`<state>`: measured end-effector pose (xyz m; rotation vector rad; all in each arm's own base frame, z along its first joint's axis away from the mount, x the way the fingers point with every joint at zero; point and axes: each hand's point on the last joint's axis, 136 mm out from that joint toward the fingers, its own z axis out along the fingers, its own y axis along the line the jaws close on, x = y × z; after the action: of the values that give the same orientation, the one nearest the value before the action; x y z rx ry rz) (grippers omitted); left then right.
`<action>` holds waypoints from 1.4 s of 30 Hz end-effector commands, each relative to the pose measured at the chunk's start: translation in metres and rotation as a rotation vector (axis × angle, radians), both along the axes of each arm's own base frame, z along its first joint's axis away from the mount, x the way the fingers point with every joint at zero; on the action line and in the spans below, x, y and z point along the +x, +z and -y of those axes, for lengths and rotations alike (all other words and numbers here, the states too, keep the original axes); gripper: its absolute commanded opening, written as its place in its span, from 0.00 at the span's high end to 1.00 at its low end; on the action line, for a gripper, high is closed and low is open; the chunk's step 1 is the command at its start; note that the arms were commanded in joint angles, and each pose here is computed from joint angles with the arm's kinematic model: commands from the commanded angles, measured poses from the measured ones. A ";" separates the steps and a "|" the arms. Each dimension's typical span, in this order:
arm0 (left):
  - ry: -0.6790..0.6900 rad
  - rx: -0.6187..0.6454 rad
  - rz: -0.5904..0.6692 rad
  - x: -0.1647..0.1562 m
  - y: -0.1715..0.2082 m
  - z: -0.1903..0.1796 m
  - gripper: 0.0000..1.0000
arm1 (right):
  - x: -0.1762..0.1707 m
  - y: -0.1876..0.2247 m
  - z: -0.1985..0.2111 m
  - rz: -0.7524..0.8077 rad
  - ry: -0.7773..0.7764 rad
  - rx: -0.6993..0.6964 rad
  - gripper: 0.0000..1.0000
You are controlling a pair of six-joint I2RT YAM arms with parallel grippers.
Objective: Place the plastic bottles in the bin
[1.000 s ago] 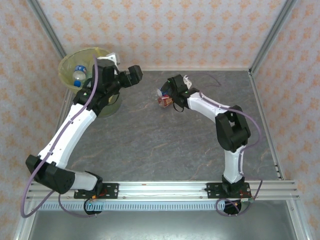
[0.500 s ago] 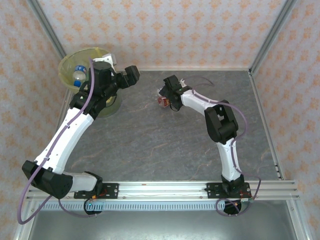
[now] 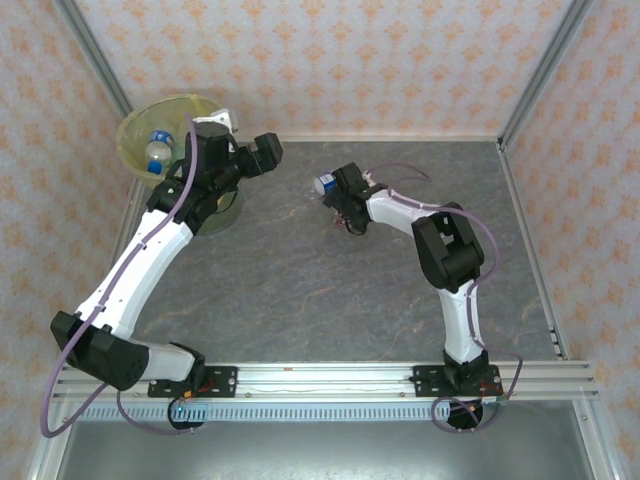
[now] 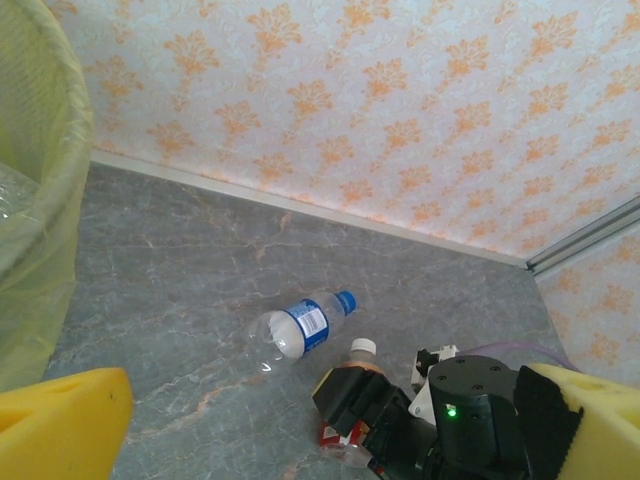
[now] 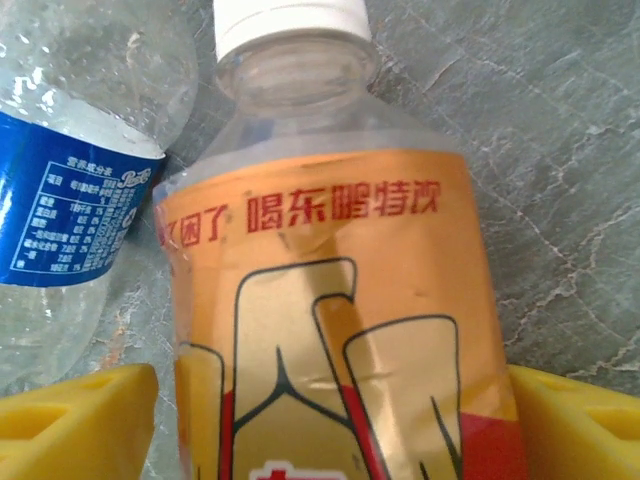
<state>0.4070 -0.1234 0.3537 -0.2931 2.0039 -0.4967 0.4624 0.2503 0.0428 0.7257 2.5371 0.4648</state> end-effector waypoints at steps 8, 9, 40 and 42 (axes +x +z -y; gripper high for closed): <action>-0.006 -0.011 0.038 0.003 0.015 0.001 0.01 | -0.020 -0.007 0.013 -0.025 0.051 -0.068 0.22; -0.004 -0.010 0.039 0.003 0.016 0.000 0.01 | -0.020 -0.009 0.012 -0.030 0.058 -0.070 0.24; -0.171 -0.349 0.031 0.007 0.017 0.029 0.06 | -0.073 0.164 0.005 0.505 0.246 -0.249 0.46; -0.204 -0.370 0.024 0.008 0.015 0.036 0.08 | -0.081 0.177 -0.001 0.556 0.284 -0.248 0.46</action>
<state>0.4131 -0.1456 0.3601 -0.3471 1.9534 -0.8839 0.3830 0.2511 0.1883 0.1884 2.2320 0.3837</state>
